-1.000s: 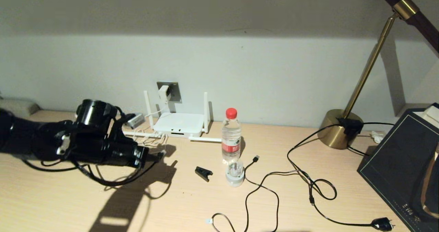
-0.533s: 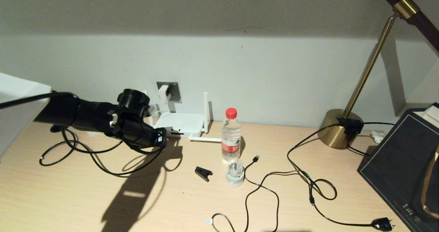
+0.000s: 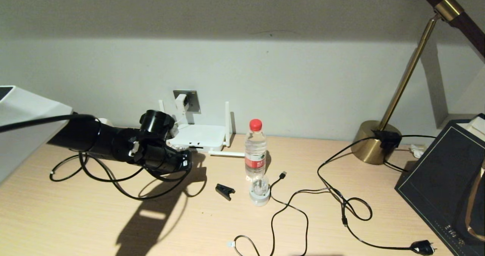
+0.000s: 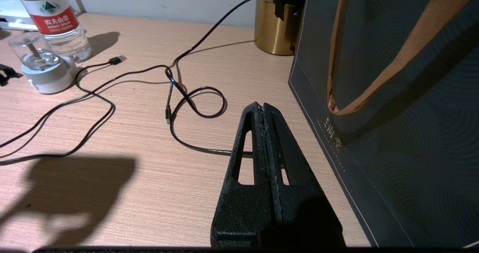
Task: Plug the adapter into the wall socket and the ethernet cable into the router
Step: Hand it to the other hand
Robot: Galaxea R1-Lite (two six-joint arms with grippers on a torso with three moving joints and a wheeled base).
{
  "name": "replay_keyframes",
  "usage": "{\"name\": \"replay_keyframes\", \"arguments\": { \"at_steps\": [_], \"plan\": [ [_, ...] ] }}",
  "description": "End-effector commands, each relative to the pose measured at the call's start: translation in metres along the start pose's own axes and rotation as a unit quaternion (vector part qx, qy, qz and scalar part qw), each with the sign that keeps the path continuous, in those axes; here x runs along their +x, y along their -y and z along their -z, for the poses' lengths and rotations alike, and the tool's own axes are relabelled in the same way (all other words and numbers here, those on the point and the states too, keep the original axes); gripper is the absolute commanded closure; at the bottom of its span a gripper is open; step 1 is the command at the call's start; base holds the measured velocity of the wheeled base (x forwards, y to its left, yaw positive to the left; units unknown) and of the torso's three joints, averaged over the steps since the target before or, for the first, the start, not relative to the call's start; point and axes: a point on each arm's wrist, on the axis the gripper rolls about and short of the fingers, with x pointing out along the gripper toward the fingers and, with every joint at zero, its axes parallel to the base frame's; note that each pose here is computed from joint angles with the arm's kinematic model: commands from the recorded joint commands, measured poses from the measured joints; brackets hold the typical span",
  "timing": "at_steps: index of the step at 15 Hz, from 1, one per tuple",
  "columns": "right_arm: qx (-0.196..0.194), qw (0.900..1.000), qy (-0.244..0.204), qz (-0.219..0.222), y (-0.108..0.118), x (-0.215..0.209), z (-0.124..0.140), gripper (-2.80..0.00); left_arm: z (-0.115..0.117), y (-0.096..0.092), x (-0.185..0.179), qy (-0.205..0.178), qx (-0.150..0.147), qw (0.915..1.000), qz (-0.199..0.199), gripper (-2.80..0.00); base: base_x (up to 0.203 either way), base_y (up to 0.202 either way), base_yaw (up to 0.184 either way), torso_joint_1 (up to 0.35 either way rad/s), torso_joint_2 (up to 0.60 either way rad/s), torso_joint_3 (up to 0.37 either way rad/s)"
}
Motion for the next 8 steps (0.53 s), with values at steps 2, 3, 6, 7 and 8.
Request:
{"name": "replay_keyframes", "arguments": {
  "at_steps": [2, 3, 6, 7, 8],
  "plan": [
    [0.000, 1.000, -0.004, 0.000, 0.000, 0.001, 0.003, 0.00, 0.000, 0.002, 0.000, 0.005, 0.001, 1.0000, 0.003, 0.00, 0.000, 0.000, 0.000, 0.000, 0.00, 0.000],
    [0.000, 1.000, -0.004, 0.000, 0.000, 0.001, 0.003, 0.00, 0.000, 0.002, -0.001, 0.005, 0.001, 1.0000, 0.004, 0.00, 0.000, 0.000, 0.000, 0.000, 0.00, 0.000],
    [0.000, 1.000, -0.004, 0.000, 0.000, 0.001, 0.003, 0.00, 0.003, 0.004, -0.009, 0.007, 0.003, 1.0000, 0.004, 0.00, 0.000, 0.000, 0.000, 0.000, 0.00, 0.000],
    [0.000, 1.000, -0.004, 0.000, 0.000, 0.001, 0.003, 0.00, 0.004, 0.006, -0.017, 0.009, 0.005, 0.9999, 0.006, 0.00, 0.000, 0.000, 0.000, 0.000, 0.00, 0.000],
    [0.000, 1.000, -0.004, 0.000, 0.000, 0.001, 0.003, 0.00, 0.010, 0.005, -0.022, 0.003, 0.004, 1.0000, 0.005, 0.00, 0.000, 0.000, 0.000, 0.000, 0.00, 0.000]
  ]
}}
